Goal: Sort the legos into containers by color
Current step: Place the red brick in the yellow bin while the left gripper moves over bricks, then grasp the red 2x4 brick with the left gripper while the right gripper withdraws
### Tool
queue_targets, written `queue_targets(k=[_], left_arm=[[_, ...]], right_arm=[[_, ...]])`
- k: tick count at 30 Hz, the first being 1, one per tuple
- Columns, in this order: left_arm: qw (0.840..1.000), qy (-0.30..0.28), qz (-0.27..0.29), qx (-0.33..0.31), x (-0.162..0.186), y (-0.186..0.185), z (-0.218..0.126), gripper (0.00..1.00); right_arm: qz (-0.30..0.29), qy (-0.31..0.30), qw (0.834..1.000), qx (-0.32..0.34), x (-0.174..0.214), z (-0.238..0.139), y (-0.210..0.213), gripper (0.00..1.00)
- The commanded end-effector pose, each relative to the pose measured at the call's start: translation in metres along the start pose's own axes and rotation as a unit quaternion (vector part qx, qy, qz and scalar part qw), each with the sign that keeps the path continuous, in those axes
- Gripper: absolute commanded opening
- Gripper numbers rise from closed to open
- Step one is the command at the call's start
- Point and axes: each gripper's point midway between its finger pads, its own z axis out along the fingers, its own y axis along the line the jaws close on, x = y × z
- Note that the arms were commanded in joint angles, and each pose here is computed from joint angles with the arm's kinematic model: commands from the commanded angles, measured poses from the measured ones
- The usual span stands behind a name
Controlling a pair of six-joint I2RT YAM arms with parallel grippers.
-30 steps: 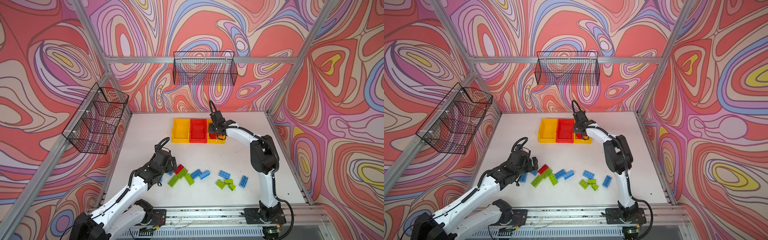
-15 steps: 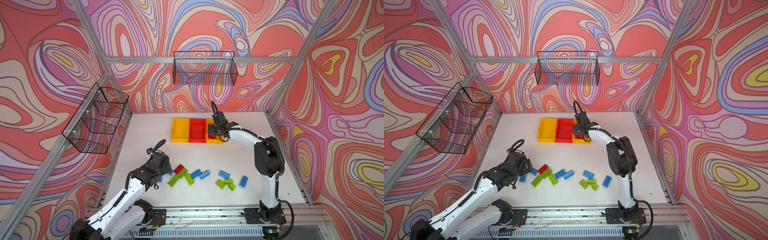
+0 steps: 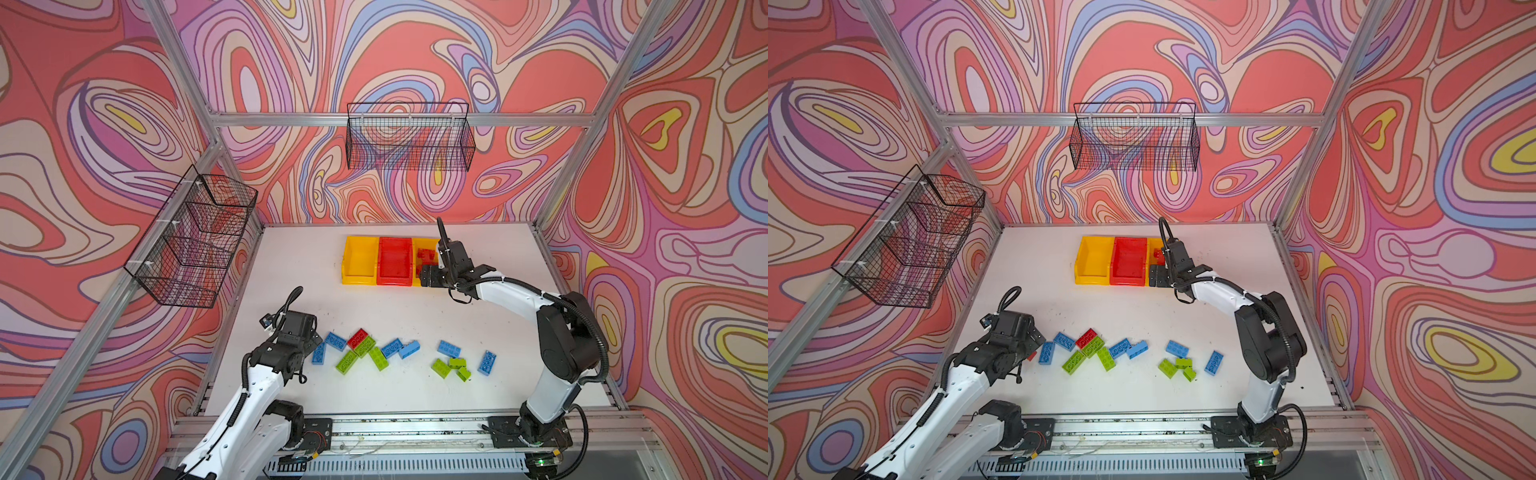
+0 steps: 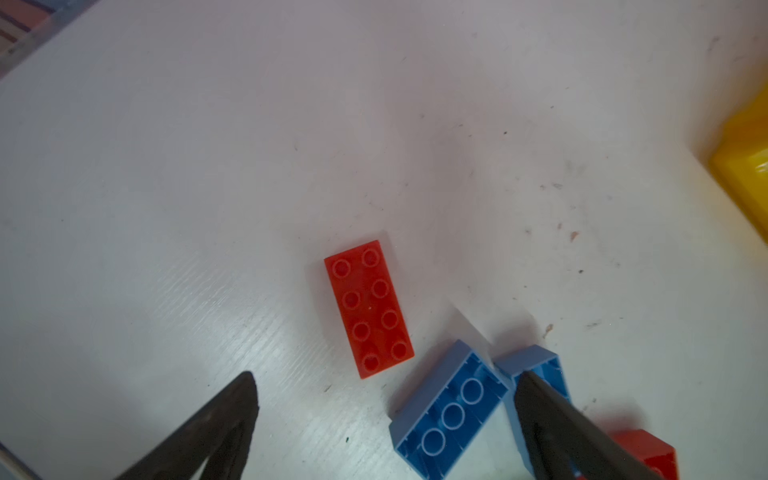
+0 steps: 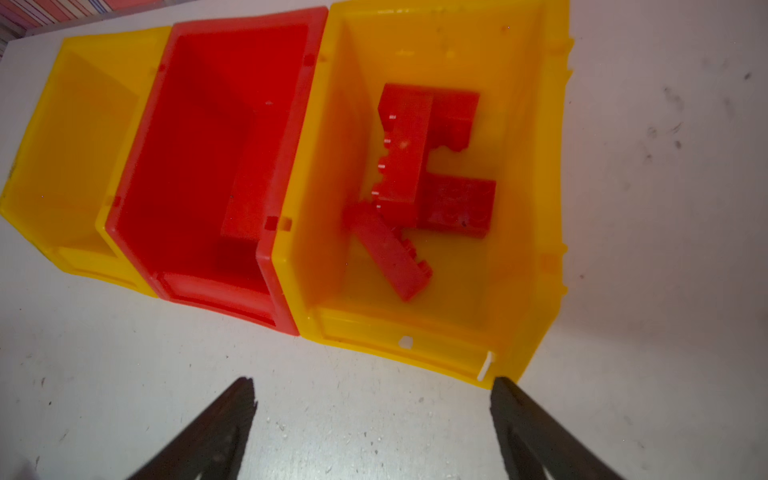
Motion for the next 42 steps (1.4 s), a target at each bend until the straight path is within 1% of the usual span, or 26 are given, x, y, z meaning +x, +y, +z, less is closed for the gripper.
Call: queue_targets(k=[1, 5, 6, 7, 11, 17, 24, 27, 28, 30, 32, 36, 39, 40, 42], left_arm=[[0.999, 0.02, -0.028, -0.019, 0.009, 0.006, 0.011, 0.94], [0.999, 0.017, -0.032, -0.04, 0.01, 0.013, 0.015, 0.86], [0.998, 0.014, -0.034, -0.045, 0.01, 0.015, 0.017, 0.82], [0.998, 0.012, -0.036, -0.049, 0.01, 0.017, 0.018, 0.81], [0.997, 0.007, -0.045, -0.057, 0.005, 0.02, 0.023, 0.8], [0.997, 0.03, -0.051, -0.058, 0.002, 0.014, 0.04, 0.8], [0.996, 0.049, -0.042, -0.061, 0.002, 0.005, 0.056, 0.8], [0.995, 0.061, -0.039, -0.066, 0.007, 0.005, 0.062, 0.77], [0.995, 0.065, -0.037, -0.067, 0.009, 0.005, 0.064, 0.73], [0.995, 0.071, -0.033, -0.069, 0.011, 0.006, 0.067, 0.61], [0.994, 0.076, -0.027, -0.071, 0.013, 0.006, 0.069, 0.45], [0.993, 0.095, -0.01, -0.069, 0.017, 0.001, 0.073, 0.26], [0.991, 0.112, 0.001, -0.069, 0.024, 0.0, 0.076, 0.2], [0.992, 0.109, 0.0, -0.059, 0.017, -0.009, 0.075, 0.2], [0.993, 0.11, 0.002, -0.052, 0.014, -0.015, 0.074, 0.2]], right_arm=[[0.002, 0.004, 0.999, -0.053, 0.011, -0.001, 0.021, 0.94], [0.004, 0.018, 0.998, -0.063, 0.025, 0.003, 0.021, 0.95], [0.004, 0.006, 0.997, -0.074, 0.018, -0.007, 0.026, 0.95], [0.003, 0.005, 0.997, -0.077, 0.018, -0.009, 0.027, 0.95], [-0.001, -0.005, 0.997, -0.078, 0.014, -0.019, 0.028, 0.96], [-0.003, -0.02, 0.996, -0.089, 0.007, -0.036, 0.032, 0.96], [-0.004, -0.019, 0.997, -0.08, 0.014, -0.042, 0.026, 0.97], [-0.003, -0.017, 0.997, -0.079, 0.017, -0.044, 0.025, 0.97], [-0.002, -0.016, 0.997, -0.076, 0.019, -0.044, 0.023, 0.97], [-0.002, -0.017, 0.997, -0.075, 0.02, -0.046, 0.022, 0.97], [-0.002, -0.02, 0.997, -0.074, 0.021, -0.049, 0.021, 0.97], [-0.002, -0.021, 0.997, -0.081, 0.023, -0.054, 0.022, 0.97], [-0.001, -0.024, 0.996, -0.084, 0.023, -0.06, 0.023, 0.97], [-0.002, -0.026, 0.996, -0.083, 0.024, -0.062, 0.022, 0.97], [0.0, -0.029, 0.996, -0.082, 0.024, -0.066, 0.021, 0.97]])
